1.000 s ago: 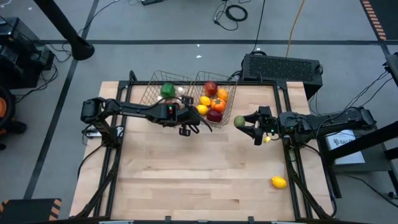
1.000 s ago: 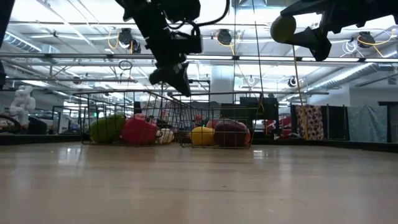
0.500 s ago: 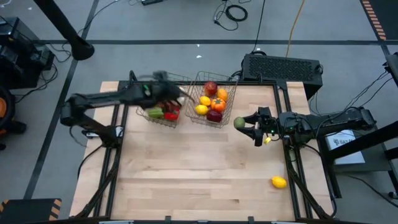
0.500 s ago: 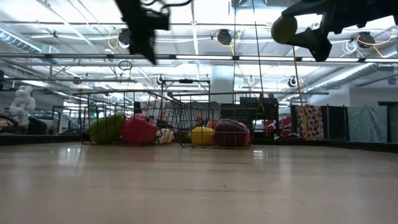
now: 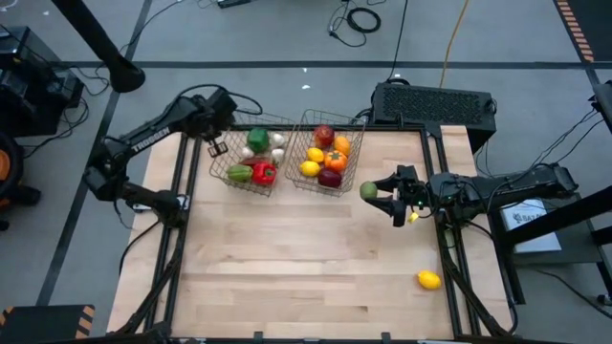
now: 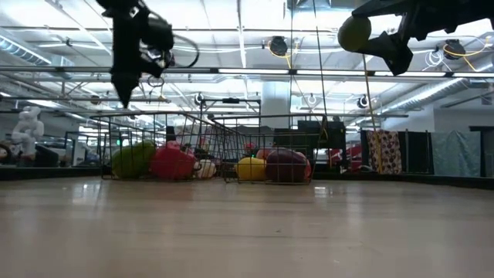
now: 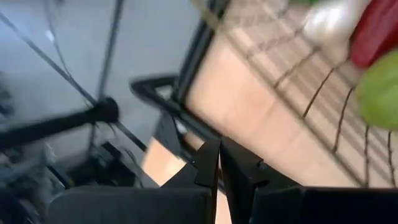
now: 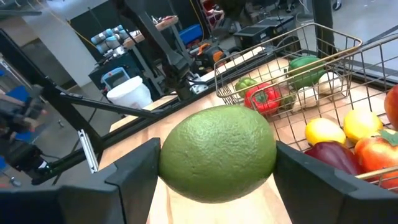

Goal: Sort produce into baskets
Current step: Put the green lemon into the right mesh basket

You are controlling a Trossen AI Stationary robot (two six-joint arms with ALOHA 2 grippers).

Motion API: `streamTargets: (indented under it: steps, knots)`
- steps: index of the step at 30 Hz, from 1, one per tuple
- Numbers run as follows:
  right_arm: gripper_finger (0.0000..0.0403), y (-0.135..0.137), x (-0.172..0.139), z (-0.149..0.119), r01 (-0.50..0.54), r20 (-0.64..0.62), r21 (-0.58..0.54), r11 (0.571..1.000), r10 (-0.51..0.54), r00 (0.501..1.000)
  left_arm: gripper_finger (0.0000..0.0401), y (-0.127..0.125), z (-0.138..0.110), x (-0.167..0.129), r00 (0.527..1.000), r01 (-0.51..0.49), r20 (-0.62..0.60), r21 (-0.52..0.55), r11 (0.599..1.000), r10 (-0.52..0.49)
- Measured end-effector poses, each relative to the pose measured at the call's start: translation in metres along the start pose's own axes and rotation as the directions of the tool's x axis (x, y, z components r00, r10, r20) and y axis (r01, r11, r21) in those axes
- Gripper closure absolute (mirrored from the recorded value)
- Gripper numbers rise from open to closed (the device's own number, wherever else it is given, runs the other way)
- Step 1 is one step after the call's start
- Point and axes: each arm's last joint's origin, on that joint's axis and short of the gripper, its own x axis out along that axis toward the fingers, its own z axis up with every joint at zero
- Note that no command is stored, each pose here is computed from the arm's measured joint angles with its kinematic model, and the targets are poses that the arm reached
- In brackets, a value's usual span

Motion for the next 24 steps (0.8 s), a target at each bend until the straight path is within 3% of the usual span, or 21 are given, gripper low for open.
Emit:
streamTargets:
  steps: [4, 11, 19, 24]
  knots:
    - [0.0129, 0.0, -0.001, 0.001, -0.002, 0.004, -0.001, 1.0, 0.002, 1.0, 0.0377, -0.005, -0.013, 0.019, 0.993, 0.095, -0.068, -0.054, 0.994, -0.099]
    - [0.0129, 0.0, -0.002, 0.001, -0.005, 0.01, -0.004, 1.0, 0.005, 1.0, 0.0377, -0.034, -0.025, 0.04, 0.939, 0.312, -0.119, -0.099, 0.945, -0.322]
    - [0.0129, 0.0, -0.002, 0.001, -0.005, 0.01, -0.015, 1.0, 0.005, 1.0, 0.0377, -0.062, -0.031, 0.049, 0.903, 0.387, -0.168, -0.079, 0.919, -0.395]
    - [0.0129, 0.0, -0.002, 0.001, -0.002, 0.011, -0.015, 1.0, 0.002, 1.0, 0.0377, -0.07, -0.017, 0.048, 0.927, 0.37, -0.051, -0.057, 0.927, -0.373]
